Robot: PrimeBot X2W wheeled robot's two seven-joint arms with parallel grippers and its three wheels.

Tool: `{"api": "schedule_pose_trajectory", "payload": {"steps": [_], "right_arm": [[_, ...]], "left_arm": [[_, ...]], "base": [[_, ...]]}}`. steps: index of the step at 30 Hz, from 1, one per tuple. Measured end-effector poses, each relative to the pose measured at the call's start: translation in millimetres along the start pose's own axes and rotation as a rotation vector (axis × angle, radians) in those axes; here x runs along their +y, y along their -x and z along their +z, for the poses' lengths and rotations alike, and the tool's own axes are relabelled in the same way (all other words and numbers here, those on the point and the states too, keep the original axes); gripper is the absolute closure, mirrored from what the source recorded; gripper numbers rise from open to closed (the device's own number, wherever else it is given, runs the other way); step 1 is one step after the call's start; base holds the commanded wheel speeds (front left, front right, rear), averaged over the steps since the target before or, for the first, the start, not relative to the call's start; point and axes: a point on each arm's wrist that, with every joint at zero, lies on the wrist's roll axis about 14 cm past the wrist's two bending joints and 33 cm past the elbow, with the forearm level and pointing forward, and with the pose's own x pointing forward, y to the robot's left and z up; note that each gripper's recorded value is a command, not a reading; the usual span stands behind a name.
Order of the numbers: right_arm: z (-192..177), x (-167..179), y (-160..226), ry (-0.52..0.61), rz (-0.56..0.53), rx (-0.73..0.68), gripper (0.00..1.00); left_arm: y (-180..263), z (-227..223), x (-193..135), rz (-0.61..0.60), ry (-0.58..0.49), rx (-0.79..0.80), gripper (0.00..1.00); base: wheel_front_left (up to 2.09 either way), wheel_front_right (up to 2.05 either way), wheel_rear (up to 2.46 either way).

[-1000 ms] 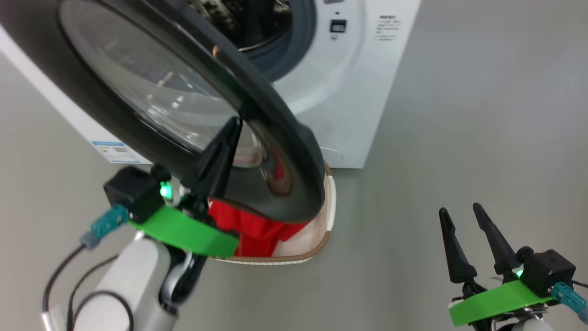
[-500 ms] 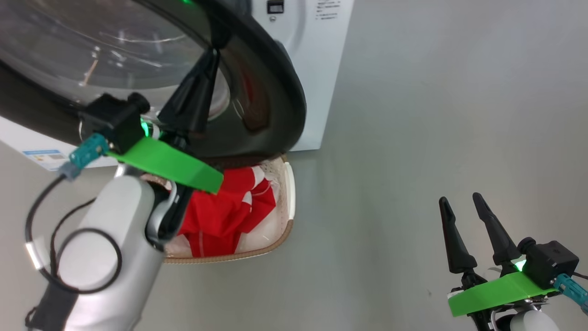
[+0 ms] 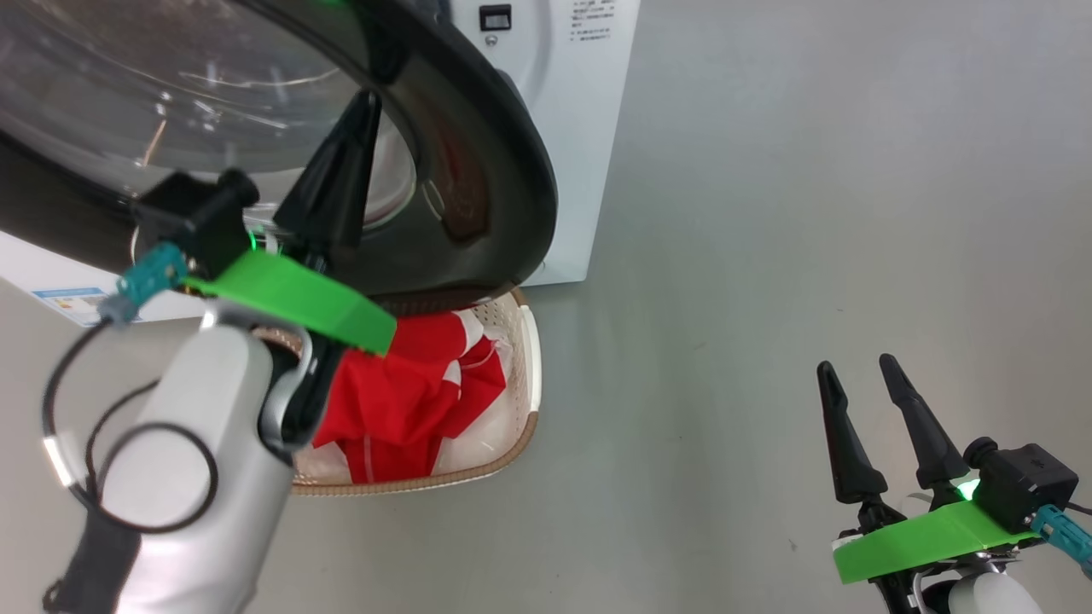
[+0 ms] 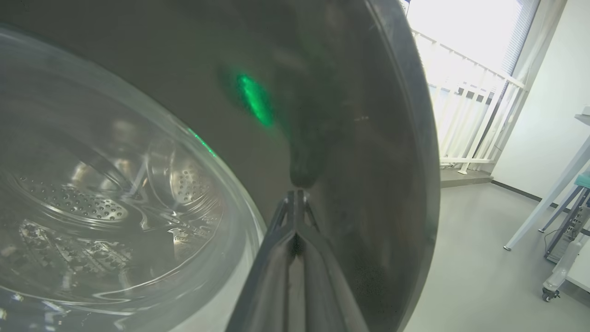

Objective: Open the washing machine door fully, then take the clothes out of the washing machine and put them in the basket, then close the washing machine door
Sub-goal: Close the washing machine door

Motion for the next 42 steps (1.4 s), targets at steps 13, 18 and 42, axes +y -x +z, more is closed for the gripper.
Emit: {"api": "schedule_pose_trajectory", "payload": {"steps": [13,18,42], "right_arm": [[3,14,-4,0.018,0.047,-0.010,0.00],[3,20,-5,0.022,0.064,-0.011,0.00],[9,12,18,0.027,0.045,-0.023,0.00]], "left_arm": [[79,-39,35,0.170,0.005,0.120,0.75],[112,-44,54,0.266,-0.003,0.140,0.46],[212,-38,84,0.494,-0.065,0.163,0.00]], "base": [[0.00,0.00,0.00],[0.00,0.00,0.00],[0.00,0.00,0.00]]}}
